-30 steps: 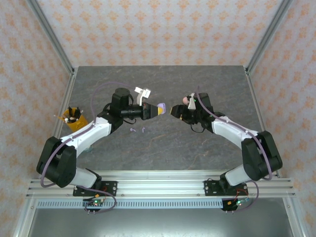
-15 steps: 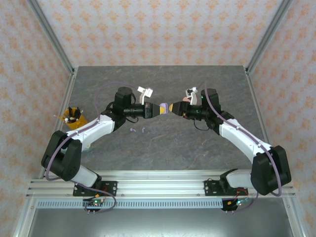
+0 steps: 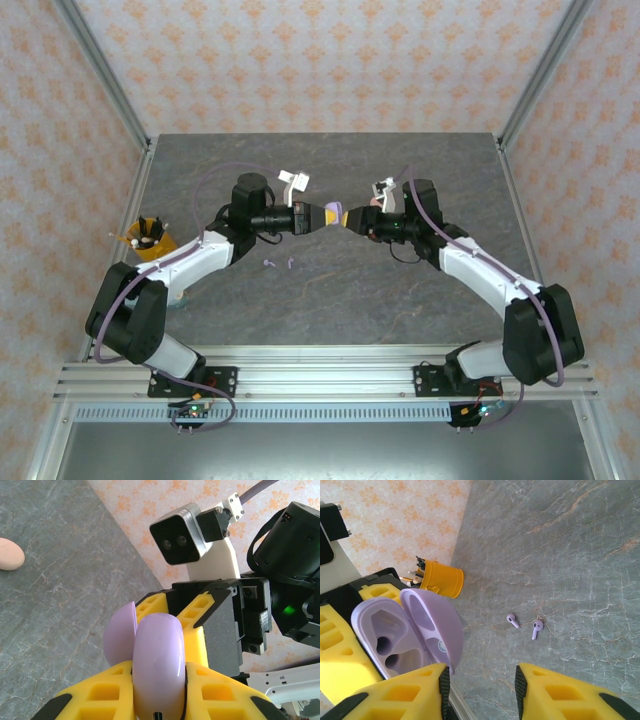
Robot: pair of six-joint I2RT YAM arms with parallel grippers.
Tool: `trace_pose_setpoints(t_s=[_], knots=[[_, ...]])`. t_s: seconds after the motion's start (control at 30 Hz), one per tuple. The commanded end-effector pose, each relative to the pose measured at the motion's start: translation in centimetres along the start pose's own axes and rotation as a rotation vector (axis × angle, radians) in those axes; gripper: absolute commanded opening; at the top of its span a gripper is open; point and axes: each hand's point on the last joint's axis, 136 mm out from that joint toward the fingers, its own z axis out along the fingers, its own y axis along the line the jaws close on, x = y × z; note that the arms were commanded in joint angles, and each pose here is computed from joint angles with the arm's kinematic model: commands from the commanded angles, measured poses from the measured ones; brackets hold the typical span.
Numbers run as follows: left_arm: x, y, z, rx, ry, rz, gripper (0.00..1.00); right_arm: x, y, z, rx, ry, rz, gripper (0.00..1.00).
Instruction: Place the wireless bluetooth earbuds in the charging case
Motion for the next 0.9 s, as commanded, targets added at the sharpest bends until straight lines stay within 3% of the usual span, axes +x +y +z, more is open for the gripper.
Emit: trace_pose_setpoints(t_s=[0.0, 0.47, 0.87], knots=[[-1.1, -1.9, 0.3, 0.055, -0.012, 0.05, 0.09, -1.8, 2.4, -0.1, -0.059, -0.038, -0.058, 0.41], [-0.9, -2.6, 0.7, 0.072, 0.002, 0.055, 0.09, -2.2, 1.7, 0.4, -0.037, -0.048, -0.052, 0.34], [-0.4, -3.0, 0.8, 0.07, 0.018, 0.054, 0.11, -3.1, 1.8, 0.7, -0.04, -0.062, -0.051, 0.11]])
